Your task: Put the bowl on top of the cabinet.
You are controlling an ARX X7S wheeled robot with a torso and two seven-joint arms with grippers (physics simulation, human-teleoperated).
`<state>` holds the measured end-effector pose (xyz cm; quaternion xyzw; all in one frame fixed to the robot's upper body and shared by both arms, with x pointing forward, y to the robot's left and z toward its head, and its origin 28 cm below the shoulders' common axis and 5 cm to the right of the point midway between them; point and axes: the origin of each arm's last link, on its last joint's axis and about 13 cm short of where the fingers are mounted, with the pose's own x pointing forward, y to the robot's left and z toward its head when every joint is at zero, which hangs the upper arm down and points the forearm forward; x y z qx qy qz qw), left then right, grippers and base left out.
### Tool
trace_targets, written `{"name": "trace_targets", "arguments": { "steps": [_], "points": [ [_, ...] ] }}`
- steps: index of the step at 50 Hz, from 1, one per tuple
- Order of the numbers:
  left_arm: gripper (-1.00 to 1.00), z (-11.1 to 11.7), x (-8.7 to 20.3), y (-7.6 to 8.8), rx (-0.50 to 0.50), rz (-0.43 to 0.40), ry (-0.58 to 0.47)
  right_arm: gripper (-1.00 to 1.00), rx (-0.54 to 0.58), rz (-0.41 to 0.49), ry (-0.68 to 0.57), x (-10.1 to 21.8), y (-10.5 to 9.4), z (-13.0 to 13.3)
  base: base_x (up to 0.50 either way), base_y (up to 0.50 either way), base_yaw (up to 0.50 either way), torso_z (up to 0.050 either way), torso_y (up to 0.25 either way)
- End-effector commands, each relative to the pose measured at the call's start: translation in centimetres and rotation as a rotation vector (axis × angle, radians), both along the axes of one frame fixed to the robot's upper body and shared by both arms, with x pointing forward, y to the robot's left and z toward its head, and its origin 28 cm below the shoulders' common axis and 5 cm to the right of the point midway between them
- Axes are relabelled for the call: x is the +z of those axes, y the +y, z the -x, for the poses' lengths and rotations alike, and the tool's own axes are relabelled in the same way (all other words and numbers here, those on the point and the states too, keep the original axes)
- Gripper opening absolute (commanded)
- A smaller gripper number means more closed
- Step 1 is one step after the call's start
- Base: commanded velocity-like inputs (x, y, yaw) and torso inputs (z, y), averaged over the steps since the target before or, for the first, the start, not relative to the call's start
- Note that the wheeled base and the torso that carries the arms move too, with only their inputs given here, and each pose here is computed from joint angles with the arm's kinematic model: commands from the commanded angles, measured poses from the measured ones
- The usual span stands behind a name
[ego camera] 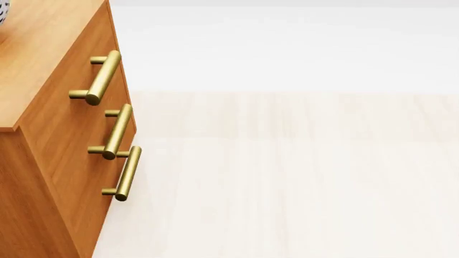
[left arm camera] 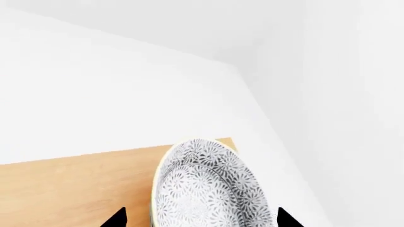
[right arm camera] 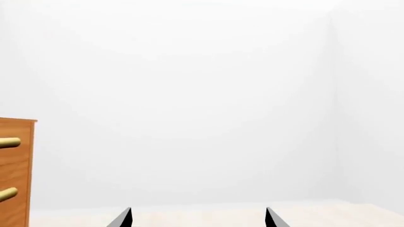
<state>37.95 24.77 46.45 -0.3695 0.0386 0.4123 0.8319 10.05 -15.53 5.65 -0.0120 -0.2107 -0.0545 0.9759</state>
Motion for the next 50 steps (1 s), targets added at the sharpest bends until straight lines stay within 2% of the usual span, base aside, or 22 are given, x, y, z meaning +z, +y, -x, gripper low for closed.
{"name": "trace_targets", "arguments": {
  "steps": [1,16,28,50],
  "points": [
    [1.00,1.9,1.7,-1.0,0.003,-0.062,-0.060,1.00,0.003,0.001,-0.001,0.0,0.1,0.0,0.00,0.00,0.00,0.000,0.000],
    [1.00,3.4,2.8,-3.0,-0.026,-0.165,-0.117,1.00,0.007,0.000,-0.007,0.1,0.1,0.2,0.00,0.00,0.00,0.000,0.000],
    [1.00,5.6,3.6,-5.1,-0.074,-0.275,-0.193,1.00,0.005,-0.002,-0.009,0.0,0.1,0.3,0.00,0.00,0.00,0.000,0.000],
    [1.00,8.2,3.8,-7.7,-0.150,-0.382,-0.270,1.00,0.004,-0.008,-0.010,-0.2,0.0,0.4,0.00,0.00,0.00,0.000,0.000]
  ]
}}
